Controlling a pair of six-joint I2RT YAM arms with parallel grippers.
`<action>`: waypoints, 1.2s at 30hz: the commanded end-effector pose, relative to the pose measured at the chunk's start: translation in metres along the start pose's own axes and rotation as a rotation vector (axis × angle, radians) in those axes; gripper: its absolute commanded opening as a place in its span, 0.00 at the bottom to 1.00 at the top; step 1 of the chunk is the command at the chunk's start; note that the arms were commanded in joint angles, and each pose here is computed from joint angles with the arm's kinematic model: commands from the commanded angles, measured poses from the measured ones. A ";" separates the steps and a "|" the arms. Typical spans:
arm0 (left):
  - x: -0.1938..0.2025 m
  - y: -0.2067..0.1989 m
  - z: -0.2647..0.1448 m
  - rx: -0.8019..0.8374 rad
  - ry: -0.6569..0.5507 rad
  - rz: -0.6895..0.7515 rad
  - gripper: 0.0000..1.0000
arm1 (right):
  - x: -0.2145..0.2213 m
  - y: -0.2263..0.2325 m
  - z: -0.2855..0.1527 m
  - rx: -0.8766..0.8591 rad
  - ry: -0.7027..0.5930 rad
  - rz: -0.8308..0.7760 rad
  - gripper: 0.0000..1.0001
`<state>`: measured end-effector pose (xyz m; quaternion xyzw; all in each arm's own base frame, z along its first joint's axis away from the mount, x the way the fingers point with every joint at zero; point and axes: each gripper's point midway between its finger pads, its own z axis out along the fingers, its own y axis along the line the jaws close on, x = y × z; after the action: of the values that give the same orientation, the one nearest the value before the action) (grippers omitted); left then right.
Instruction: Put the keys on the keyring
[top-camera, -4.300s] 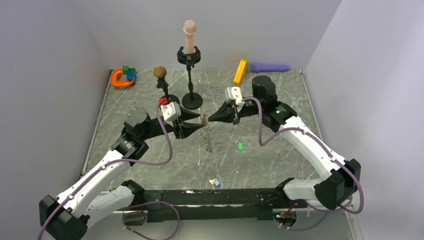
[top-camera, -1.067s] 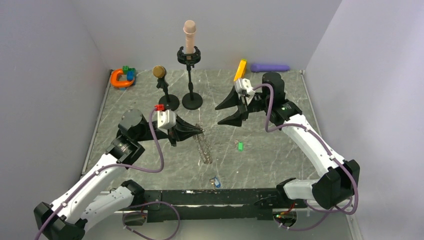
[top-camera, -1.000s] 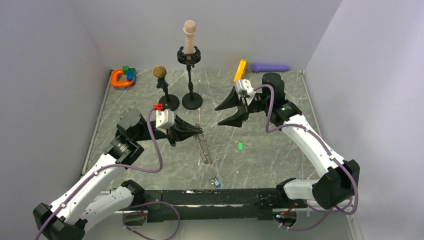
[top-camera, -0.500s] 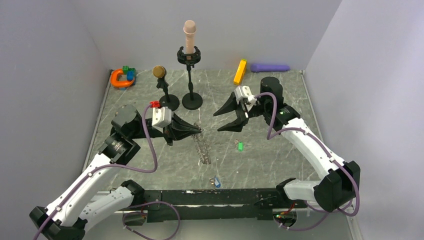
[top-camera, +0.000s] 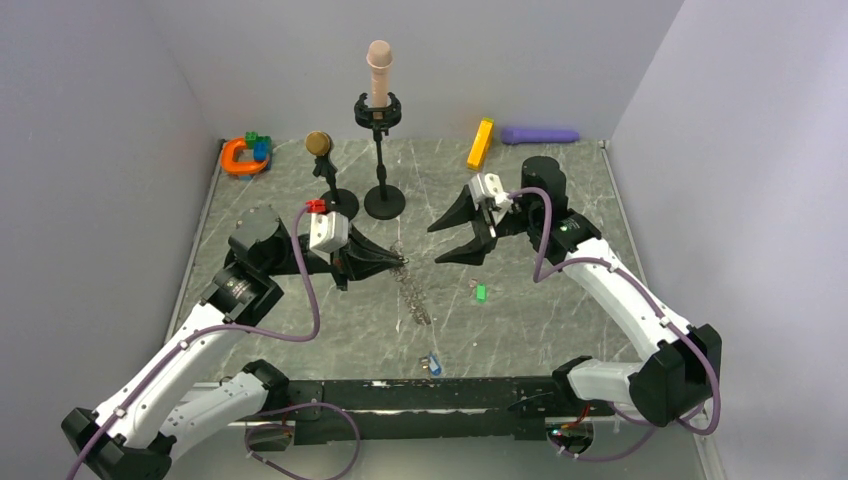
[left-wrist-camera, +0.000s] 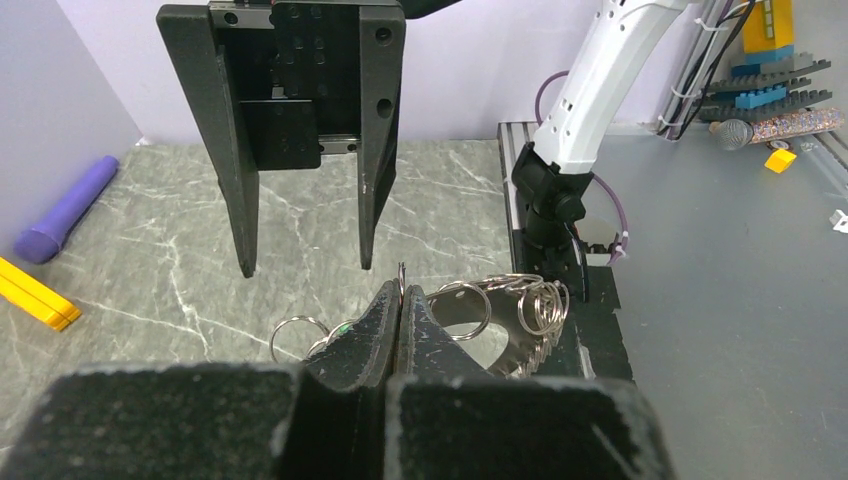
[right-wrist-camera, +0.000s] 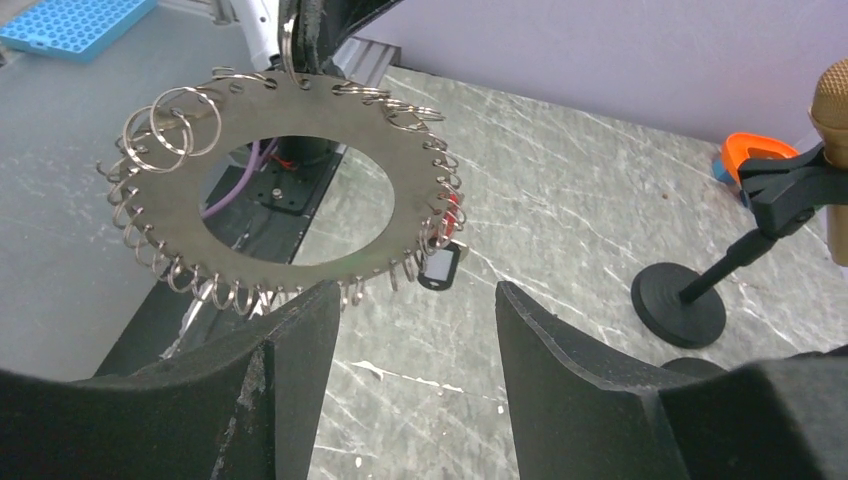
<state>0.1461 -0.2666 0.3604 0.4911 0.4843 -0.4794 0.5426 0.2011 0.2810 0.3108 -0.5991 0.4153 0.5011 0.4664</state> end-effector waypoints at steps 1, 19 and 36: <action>-0.025 -0.004 -0.002 0.019 -0.058 0.082 0.00 | -0.006 -0.004 -0.001 0.035 0.002 -0.051 0.63; 0.042 0.033 -0.018 -0.233 0.048 0.118 0.00 | 0.130 -0.006 -0.087 0.484 0.498 0.436 0.78; 0.056 0.025 -0.028 -0.253 0.061 0.102 0.00 | 0.258 -0.005 -0.122 0.692 0.721 1.070 0.61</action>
<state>0.1734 -0.2414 0.2883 0.4607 0.5539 -0.3748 0.5835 0.2562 0.1590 0.0749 -0.3146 0.8885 0.2968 0.1534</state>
